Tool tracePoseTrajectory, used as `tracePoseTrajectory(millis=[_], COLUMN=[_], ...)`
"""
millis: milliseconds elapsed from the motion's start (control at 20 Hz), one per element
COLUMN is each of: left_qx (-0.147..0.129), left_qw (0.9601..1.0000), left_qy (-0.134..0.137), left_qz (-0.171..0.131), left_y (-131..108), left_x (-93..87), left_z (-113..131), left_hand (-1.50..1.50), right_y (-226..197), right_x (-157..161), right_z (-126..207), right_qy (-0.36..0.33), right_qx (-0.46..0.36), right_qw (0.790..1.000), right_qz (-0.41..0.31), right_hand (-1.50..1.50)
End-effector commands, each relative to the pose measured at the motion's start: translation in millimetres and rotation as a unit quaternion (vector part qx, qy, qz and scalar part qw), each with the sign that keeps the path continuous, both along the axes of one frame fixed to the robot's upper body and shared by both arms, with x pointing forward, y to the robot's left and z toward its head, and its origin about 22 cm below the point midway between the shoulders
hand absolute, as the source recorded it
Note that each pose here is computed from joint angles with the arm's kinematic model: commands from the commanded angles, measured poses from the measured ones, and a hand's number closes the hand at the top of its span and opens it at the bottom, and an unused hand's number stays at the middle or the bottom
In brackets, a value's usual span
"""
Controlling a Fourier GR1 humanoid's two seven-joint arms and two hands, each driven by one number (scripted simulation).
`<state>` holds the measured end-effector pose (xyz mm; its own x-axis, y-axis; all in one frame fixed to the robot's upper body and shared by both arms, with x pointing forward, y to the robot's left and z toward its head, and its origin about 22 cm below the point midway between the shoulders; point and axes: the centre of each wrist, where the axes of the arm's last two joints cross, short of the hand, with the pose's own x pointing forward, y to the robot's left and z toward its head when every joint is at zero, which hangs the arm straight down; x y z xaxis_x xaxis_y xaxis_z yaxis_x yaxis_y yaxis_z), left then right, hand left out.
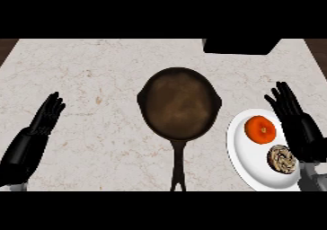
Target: Pick the cupcake from the plate and place it in the pan
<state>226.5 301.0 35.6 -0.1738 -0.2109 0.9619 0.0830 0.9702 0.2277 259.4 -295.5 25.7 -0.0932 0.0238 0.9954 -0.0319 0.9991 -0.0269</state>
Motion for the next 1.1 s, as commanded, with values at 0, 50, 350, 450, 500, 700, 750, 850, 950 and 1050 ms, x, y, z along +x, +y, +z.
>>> tracePoseTrajectory(millis=[0, 50, 350, 450, 500, 700, 750, 850, 950, 1050], left_qx=[-0.029, -0.027, -0.087, -0.099, -0.094, -0.099, -0.105, -0.1, -0.103, -0.095], left_qw=[0.9992, 0.999, 0.9903, 0.9877, 0.9886, 0.988, 0.9876, 0.9879, 0.9879, 0.9884], left_qy=[0.013, 0.014, 0.073, 0.079, 0.076, 0.082, 0.077, 0.078, 0.085, 0.085], left_qz=[0.023, 0.034, 0.08, 0.091, 0.09, 0.086, 0.087, 0.089, 0.079, 0.083], left_y=[-2, 1, -13, -12, -11, -21, -32, -23, -29, -28], left_x=[7.6, 10.1, 17.9, 22.0, 25.6, 36.2, 39.4, 42.9, 40.1, 50.7], left_z=[-2, 3, -6, 2, 6, 14, 15, 20, 19, 23], left_hand=[0.0, 0.0, 0.0, 0.0, 0.0, 0.0, 0.0, 0.0, 0.0, 0.0], right_y=[9, 4, -19, -44, -58, -113, -113, -111, -110, -107], right_x=[12, 22, 37, 36, 40, 43, 45, 44, 47, 51], right_z=[25, 38, 100, 110, 116, 136, 143, 158, 171, 181], right_qy=[-0.018, -0.041, -0.106, -0.178, -0.18, -0.175, -0.194, -0.201, -0.221, -0.237], right_qx=[-0.001, 0.012, -0.082, -0.068, -0.081, -0.142, -0.154, -0.187, -0.217, -0.229], right_qw=[0.994, 0.982, 0.901, 0.886, 0.881, 0.879, 0.873, 0.851, 0.838, 0.824], right_qz=[0.107, 0.185, 0.413, 0.424, 0.431, 0.42, 0.419, 0.447, 0.449, 0.461], right_hand=[1.5, 1.5, 1.5, 1.5, 1.5, -1.5, -1.5, -1.5, -1.5, -1.5])
